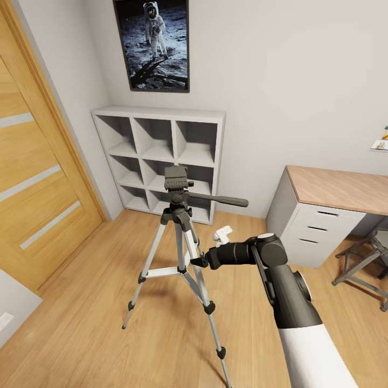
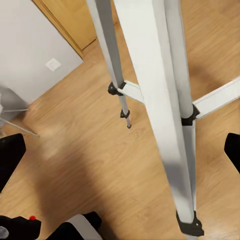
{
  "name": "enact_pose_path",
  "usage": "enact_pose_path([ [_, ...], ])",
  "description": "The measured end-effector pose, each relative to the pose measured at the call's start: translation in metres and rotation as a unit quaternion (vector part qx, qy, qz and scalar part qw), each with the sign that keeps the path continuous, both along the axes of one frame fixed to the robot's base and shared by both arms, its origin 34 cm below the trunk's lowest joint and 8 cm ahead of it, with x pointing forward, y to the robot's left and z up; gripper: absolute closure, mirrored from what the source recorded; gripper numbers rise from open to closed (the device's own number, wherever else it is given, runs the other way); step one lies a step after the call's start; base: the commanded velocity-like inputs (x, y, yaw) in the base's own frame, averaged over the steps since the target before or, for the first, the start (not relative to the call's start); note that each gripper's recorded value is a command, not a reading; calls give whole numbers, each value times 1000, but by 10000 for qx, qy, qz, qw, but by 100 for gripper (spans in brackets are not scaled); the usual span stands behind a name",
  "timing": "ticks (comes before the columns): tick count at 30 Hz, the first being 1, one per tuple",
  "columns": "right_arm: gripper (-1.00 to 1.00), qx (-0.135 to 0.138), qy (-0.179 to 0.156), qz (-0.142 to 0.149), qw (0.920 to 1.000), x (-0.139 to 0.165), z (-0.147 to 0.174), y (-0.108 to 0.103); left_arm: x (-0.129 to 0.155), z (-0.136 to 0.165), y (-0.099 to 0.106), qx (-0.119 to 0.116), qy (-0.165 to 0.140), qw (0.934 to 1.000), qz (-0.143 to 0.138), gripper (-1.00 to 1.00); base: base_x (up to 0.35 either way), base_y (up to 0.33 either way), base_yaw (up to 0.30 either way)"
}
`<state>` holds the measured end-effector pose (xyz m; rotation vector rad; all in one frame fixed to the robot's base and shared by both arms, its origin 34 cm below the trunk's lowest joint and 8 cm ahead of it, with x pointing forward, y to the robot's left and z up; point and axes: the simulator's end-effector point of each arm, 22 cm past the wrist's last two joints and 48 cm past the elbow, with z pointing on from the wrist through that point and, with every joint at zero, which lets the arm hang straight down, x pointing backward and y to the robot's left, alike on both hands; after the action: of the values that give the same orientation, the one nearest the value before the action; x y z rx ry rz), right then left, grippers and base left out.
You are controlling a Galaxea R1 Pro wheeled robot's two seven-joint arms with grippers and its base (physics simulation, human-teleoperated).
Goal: Attach the digital camera to the camera tripod in the bedroom.
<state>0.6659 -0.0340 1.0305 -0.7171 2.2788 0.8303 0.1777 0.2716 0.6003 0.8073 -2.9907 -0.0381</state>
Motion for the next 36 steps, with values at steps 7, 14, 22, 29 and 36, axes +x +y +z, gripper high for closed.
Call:
enact_pose_path([
  [7, -100, -70, -24, -31, 10000, 2, -2, -2, 0, 0, 0, 4, 2, 10000, 0, 100, 0, 0, 0],
  [14, -100, -170, -63, -105, 9998, 5, -6, -5, 0, 0, 0, 5, 4, 10000, 0, 100, 0, 0, 0],
  [22, -100, -314, -223, -174, 9991, 14, -16, -7, 0, 0, 0, 5, 5, 10000, 0, 100, 0, 0, 0],
  [29, -100, -367, -326, -49, 9988, 16, -36, 0, 0, 0, 0, 5, 4, 10000, 0, 100, 0, 0, 0],
  [36, -100, -409, -591, -17, 9974, 23, -49, 14, 0, 0, 1, 7, 4, 10000, 0, 100, 0, 0, 0],
])
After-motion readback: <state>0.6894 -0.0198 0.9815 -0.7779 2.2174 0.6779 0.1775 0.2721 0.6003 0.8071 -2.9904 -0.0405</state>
